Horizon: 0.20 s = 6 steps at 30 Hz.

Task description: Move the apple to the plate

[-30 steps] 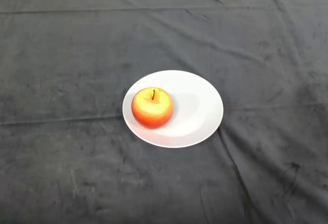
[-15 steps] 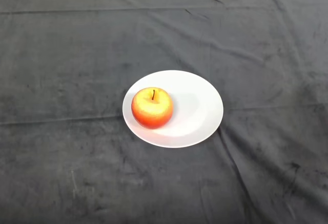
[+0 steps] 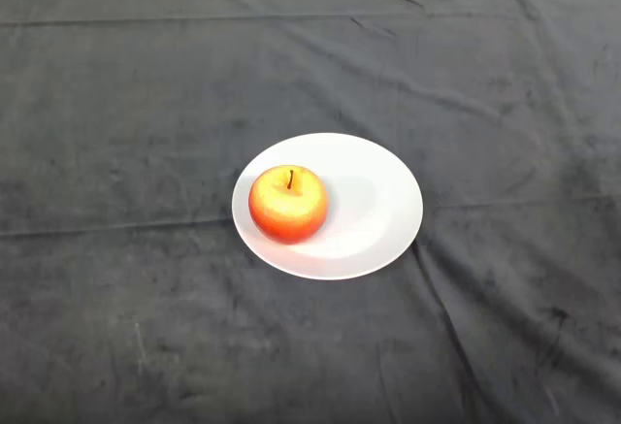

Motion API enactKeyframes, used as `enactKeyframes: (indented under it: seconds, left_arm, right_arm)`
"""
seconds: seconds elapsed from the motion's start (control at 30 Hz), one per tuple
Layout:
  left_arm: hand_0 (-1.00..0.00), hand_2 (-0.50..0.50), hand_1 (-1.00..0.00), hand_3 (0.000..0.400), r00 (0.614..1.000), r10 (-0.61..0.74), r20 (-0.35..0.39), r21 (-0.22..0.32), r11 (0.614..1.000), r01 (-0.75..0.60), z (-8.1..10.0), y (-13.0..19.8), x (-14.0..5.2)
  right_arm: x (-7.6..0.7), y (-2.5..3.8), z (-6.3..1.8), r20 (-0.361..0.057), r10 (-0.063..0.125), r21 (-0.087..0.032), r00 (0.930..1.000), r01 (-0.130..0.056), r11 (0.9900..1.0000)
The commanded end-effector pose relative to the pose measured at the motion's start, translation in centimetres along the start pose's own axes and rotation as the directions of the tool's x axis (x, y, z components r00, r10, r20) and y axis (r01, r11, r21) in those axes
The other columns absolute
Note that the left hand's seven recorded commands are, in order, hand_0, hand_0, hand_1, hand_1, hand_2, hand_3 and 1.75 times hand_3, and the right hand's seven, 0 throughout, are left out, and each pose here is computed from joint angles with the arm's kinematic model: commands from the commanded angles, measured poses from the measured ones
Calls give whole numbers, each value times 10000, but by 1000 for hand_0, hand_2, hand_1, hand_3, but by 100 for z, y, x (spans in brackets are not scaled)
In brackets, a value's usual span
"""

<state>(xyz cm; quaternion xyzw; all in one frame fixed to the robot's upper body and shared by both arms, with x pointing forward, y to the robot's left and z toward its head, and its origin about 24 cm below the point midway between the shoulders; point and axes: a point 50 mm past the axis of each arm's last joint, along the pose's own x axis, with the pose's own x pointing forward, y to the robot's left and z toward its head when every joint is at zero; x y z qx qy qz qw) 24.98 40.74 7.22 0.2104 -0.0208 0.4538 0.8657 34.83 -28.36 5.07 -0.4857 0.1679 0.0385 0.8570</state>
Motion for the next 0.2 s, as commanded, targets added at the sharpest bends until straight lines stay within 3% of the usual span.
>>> enactKeyframes:
  seconds: [0.03,0.2]
  left_arm:
    - [0,0,0,0,9982,463,368,26,9989,-464,98,186,113]
    - [0,0,0,0,9983,451,360,19,9990,-452,97,184,112]
  right_arm:
    - [-21,-74,-65,-176,-179,-254,9997,175,9995]
    - [-21,-73,-65,-175,-179,-254,9997,175,9995]
